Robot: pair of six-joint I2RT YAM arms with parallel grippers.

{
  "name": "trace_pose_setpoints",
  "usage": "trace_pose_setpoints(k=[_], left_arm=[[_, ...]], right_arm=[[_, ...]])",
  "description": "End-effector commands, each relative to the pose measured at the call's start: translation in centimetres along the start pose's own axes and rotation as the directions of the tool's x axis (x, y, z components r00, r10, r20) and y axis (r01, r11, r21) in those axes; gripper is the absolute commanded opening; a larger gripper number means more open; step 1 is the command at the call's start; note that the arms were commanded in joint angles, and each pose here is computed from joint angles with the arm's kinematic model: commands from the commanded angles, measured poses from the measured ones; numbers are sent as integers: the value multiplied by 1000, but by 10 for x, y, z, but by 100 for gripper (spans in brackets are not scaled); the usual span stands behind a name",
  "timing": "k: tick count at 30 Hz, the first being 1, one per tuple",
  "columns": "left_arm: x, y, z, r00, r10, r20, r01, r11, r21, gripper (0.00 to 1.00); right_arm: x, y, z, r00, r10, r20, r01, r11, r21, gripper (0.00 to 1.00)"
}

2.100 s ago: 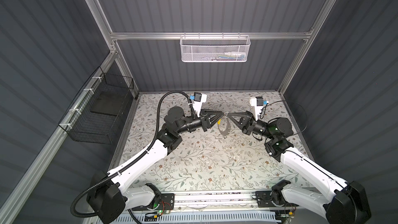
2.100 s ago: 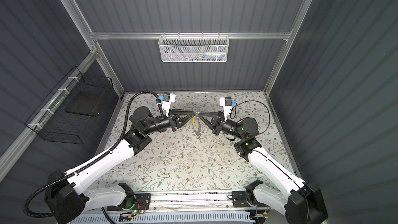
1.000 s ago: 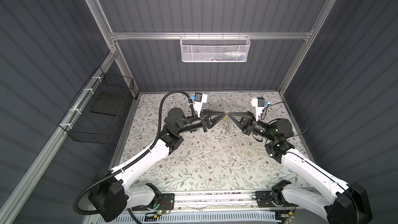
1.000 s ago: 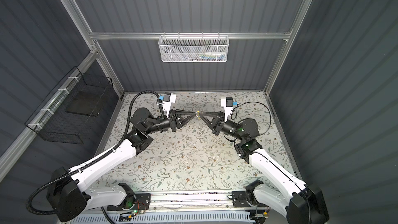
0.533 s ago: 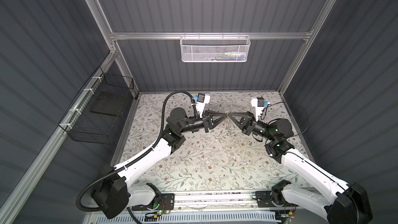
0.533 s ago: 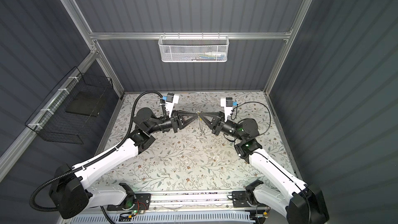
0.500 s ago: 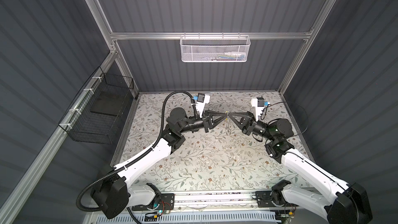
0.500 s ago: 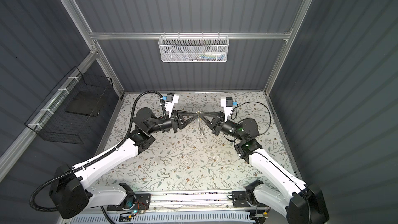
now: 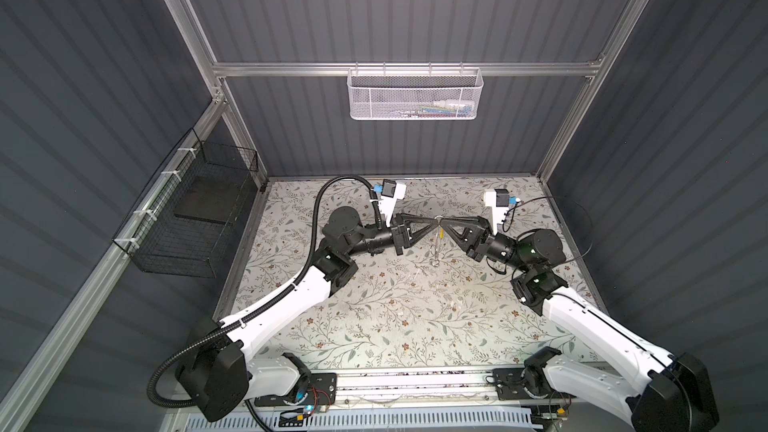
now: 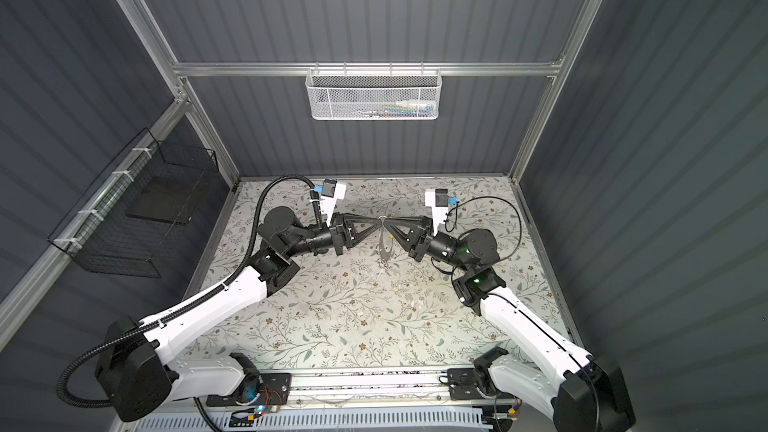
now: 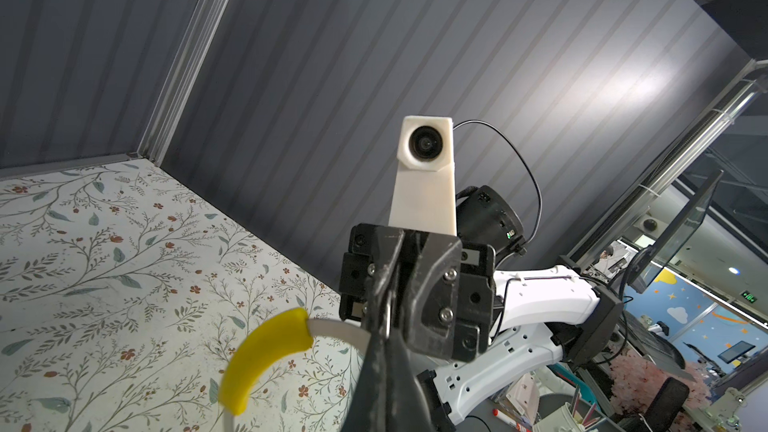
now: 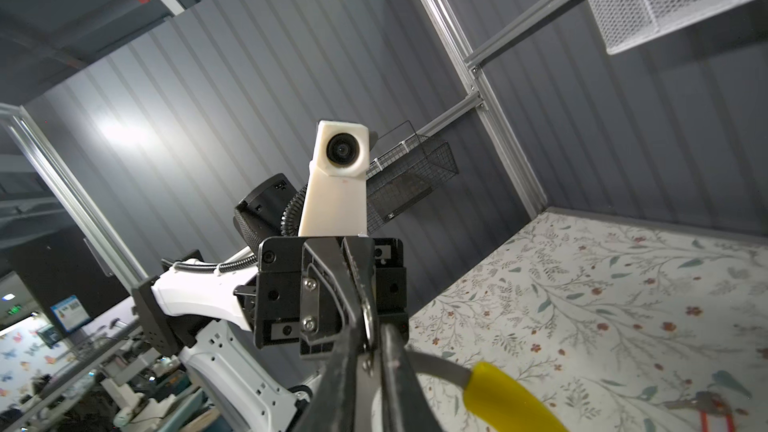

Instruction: Put the keys on the keyring

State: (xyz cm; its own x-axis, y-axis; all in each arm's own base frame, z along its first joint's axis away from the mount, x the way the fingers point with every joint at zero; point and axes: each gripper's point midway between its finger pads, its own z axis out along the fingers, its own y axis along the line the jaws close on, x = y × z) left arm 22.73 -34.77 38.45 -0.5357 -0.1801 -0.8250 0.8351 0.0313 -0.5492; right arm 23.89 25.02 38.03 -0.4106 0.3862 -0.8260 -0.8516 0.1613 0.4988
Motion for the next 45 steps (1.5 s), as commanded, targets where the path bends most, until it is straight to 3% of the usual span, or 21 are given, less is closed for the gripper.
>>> trace_pose_setpoints(k=[1, 4, 15, 28, 45], left_arm=[[-5, -8, 1, 998, 51, -25, -51, 999, -6, 0], [1, -4, -1, 995, 69, -65, -72, 996, -46, 0], [27, 13, -9, 948, 116, -296, -164, 976, -143, 0], [44, 19, -15, 894, 110, -434, -197, 967, -162, 0], [43, 16, -13, 893, 111, -437, -190, 971, -142, 0]], right_arm=[[8, -1, -6, 999, -24, -25, 24, 999, 29, 19], [13, -7, -12, 998, -43, -50, 47, 995, 84, 29], [15, -21, -31, 960, -124, -253, 191, 946, 261, 39], [27, -16, -21, 889, -195, -415, 315, 917, 245, 33], [47, -23, -5, 801, -263, -537, 447, 860, 245, 25]])
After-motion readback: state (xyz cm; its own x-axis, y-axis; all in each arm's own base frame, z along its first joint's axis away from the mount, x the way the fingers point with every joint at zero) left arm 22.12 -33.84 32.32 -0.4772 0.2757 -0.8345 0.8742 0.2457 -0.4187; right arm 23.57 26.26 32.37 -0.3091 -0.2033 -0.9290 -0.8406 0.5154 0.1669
